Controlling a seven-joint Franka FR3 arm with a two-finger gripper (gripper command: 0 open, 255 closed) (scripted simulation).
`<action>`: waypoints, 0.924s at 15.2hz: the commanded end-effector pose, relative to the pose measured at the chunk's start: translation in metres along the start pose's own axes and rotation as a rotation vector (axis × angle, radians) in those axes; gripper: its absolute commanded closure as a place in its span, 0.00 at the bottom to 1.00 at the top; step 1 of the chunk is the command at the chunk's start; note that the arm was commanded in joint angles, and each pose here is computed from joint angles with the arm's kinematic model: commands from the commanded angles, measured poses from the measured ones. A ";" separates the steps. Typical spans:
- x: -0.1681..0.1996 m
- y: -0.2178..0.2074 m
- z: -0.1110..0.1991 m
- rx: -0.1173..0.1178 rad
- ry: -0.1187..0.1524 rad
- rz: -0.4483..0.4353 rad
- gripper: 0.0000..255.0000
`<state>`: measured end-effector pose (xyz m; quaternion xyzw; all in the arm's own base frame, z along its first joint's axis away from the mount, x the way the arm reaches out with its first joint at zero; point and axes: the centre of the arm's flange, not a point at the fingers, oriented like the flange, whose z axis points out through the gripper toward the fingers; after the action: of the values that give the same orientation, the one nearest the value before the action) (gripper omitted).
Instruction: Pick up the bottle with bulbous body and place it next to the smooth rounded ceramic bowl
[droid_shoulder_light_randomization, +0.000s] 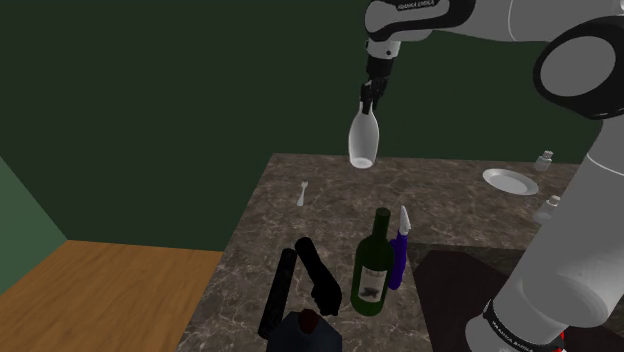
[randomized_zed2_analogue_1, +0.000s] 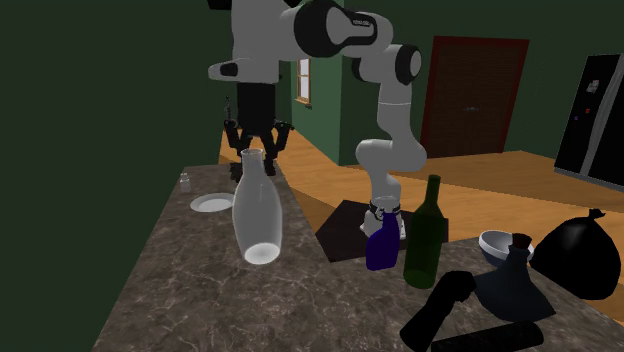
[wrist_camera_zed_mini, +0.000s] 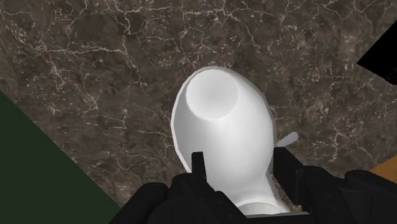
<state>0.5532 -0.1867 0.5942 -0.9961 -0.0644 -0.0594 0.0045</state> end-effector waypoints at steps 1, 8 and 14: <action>0.001 0.000 -0.011 0.000 0.000 0.000 1.00; 0.005 0.000 -0.048 0.000 0.000 0.000 1.00; 0.009 0.000 -0.079 0.000 0.000 0.000 1.00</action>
<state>0.5537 -0.1870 0.6688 -0.9961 -0.0644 -0.0594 0.0046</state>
